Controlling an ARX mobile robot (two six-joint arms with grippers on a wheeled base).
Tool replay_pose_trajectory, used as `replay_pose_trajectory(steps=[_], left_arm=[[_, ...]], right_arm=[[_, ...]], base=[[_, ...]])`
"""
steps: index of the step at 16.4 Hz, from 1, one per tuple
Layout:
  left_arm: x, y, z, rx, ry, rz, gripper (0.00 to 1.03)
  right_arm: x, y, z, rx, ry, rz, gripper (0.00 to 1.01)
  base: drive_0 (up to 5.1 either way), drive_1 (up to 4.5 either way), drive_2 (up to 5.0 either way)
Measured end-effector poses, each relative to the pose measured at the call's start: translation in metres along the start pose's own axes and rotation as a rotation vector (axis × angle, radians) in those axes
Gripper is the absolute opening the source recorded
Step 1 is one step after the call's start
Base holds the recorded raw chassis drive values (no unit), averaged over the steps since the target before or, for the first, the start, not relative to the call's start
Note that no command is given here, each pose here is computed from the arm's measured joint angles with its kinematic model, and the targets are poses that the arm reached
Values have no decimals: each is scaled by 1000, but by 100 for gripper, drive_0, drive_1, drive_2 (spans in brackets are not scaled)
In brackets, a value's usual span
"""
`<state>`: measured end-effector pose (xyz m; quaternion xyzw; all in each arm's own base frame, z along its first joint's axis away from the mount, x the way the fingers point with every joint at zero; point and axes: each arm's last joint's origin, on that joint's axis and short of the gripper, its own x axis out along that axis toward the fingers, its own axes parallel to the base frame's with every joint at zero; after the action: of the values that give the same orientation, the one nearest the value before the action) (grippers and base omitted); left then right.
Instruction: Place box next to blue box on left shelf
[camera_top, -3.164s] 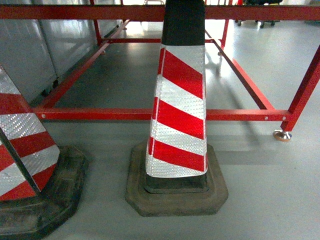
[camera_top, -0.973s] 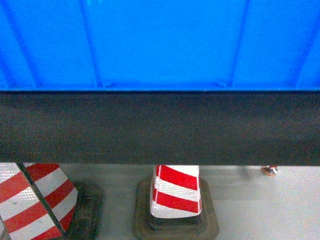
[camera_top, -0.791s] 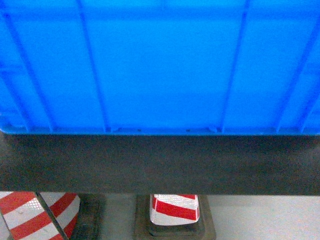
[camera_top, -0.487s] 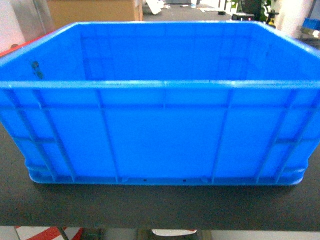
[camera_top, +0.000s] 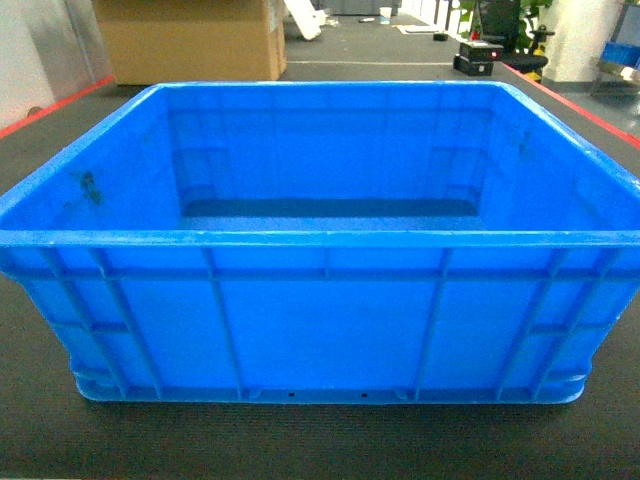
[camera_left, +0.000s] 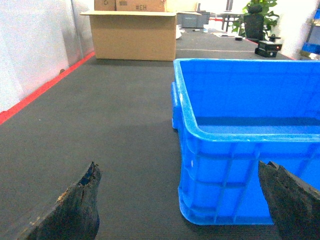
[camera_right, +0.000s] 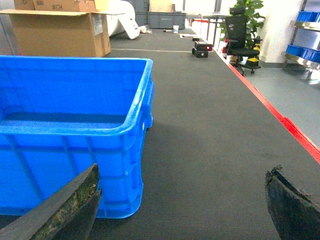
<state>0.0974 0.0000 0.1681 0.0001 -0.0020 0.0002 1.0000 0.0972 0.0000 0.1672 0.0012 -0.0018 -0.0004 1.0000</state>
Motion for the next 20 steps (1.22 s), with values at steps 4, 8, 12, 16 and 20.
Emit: replay_pose_trajectory(steps=[4, 8, 12, 16, 20], left_arm=[[0, 0, 0, 0, 3, 0, 98], [0, 0, 0, 0, 3, 0, 98], [0, 0, 0, 0, 3, 0, 98], [0, 0, 0, 0, 3, 0, 98], [0, 0, 0, 0, 3, 0, 98]], right_arm=[[0, 0, 0, 0, 2, 0, 98], [0, 0, 0, 0, 2, 0, 98], [0, 0, 0, 0, 2, 0, 98], [0, 0, 0, 0, 2, 0, 98], [0, 0, 0, 0, 2, 0, 98]], base=[[0, 0, 0], [0, 0, 0], [0, 0, 0], [0, 0, 0], [0, 0, 0]])
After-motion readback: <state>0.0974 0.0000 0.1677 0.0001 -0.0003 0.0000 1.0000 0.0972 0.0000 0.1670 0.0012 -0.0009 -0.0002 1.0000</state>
